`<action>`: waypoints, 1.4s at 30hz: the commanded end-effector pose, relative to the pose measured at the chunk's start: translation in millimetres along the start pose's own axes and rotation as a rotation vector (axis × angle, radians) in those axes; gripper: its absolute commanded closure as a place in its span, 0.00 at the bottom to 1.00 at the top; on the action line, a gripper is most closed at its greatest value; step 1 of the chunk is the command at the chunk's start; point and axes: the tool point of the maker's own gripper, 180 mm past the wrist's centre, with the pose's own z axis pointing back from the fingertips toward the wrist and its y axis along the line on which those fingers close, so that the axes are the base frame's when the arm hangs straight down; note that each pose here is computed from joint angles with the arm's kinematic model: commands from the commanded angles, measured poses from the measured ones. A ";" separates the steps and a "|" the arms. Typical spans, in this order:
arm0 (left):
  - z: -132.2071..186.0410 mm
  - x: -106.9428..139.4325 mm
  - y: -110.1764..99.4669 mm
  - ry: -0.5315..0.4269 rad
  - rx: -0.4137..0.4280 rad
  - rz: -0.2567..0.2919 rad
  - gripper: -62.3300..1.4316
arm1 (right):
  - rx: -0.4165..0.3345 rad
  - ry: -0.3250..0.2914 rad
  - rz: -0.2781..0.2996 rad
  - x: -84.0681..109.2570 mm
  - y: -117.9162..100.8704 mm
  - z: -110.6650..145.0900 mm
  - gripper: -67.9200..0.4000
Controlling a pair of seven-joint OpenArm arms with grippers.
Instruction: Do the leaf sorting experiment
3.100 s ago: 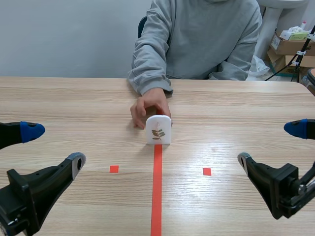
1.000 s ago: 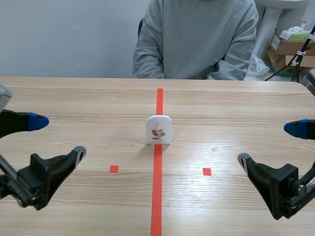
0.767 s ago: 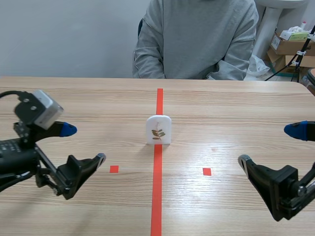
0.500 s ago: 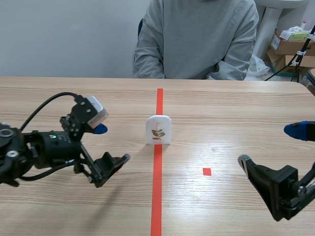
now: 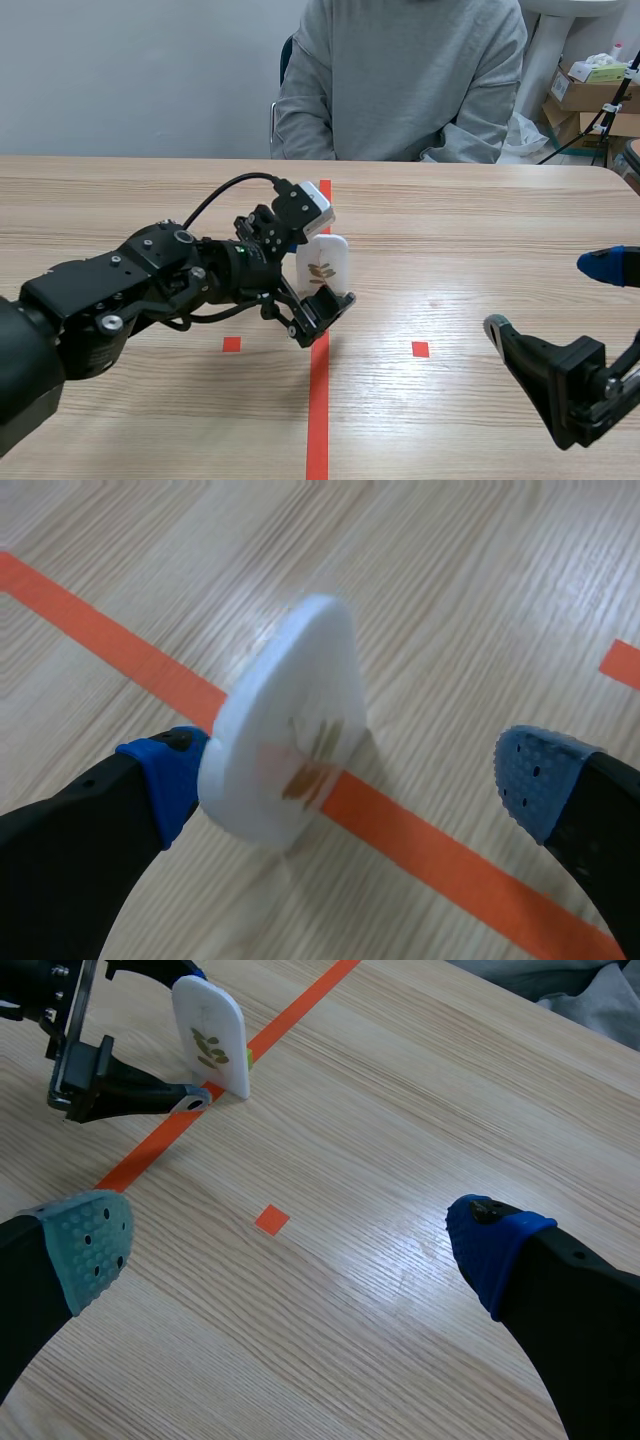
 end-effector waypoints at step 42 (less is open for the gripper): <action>14.0 37.9 -1.0 -0.174 0.012 0.067 0.90 | -0.008 -0.038 0.007 11.3 -3.0 -0.7 0.03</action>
